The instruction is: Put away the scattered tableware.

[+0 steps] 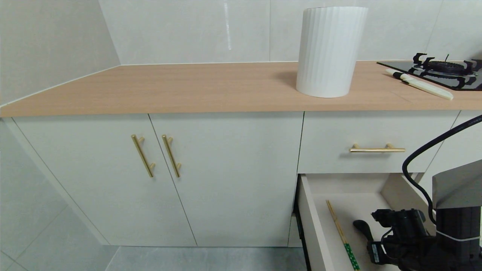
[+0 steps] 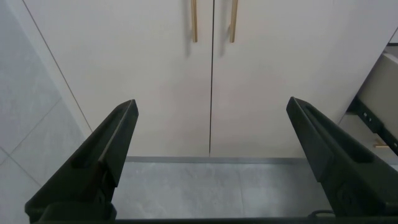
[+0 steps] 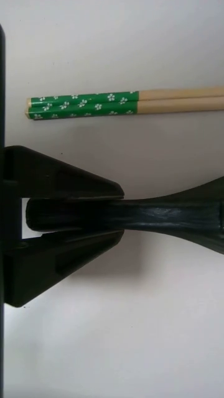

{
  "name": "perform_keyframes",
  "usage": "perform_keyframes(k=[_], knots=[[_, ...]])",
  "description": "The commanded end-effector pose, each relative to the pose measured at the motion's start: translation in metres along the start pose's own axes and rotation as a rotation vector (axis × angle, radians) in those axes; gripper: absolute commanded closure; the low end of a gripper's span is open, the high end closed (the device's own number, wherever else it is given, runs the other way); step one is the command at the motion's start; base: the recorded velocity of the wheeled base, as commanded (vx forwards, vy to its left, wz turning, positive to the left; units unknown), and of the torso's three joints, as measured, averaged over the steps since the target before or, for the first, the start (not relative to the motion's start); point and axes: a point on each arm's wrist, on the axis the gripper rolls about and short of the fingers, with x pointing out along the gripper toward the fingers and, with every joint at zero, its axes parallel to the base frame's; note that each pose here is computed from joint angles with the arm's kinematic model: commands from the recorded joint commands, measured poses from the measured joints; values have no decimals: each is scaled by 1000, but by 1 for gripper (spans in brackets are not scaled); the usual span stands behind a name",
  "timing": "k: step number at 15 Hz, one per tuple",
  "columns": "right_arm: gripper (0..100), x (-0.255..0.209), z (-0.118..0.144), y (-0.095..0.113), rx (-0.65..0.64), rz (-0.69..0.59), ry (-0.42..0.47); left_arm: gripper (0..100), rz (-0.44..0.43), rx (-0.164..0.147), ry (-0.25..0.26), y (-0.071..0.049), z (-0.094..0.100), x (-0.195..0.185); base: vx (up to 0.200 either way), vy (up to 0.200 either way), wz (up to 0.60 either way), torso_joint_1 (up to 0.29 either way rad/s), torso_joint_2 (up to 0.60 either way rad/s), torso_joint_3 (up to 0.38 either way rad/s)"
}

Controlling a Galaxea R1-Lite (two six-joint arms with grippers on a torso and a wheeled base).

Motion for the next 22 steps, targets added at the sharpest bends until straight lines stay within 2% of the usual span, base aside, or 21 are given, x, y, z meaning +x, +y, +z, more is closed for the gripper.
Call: perform_keyframes(k=[1,5,6,13,15,18,22], knots=[[100,1,0,0,1,-3,2,0,2,0,0,0,0,0,0,0,0,0,0,0],[100,1,0,0,1,-4,2,0,2,0,0,0,0,0,0,0,0,0,0,0],[0,1,0,0,1,-4,2,0,2,0,0,0,0,0,0,0,0,0,0,0],[0,-2,3,0,15,-3,-17,0,2,0,0,0,0,0,0,0,0,0,0,0],[0,-15,9,2,41,6,-55,0,0,0,0,0,0,0,0,0,0,0,0,0],[0,-64,28,8,32,-36,-203,0,0,0,0,0,0,0,0,0,0,0,0,0],[0,-119,28,17,12,-52,-342,0,2,0,0,0,0,0,0,0,0,0,0,0]])
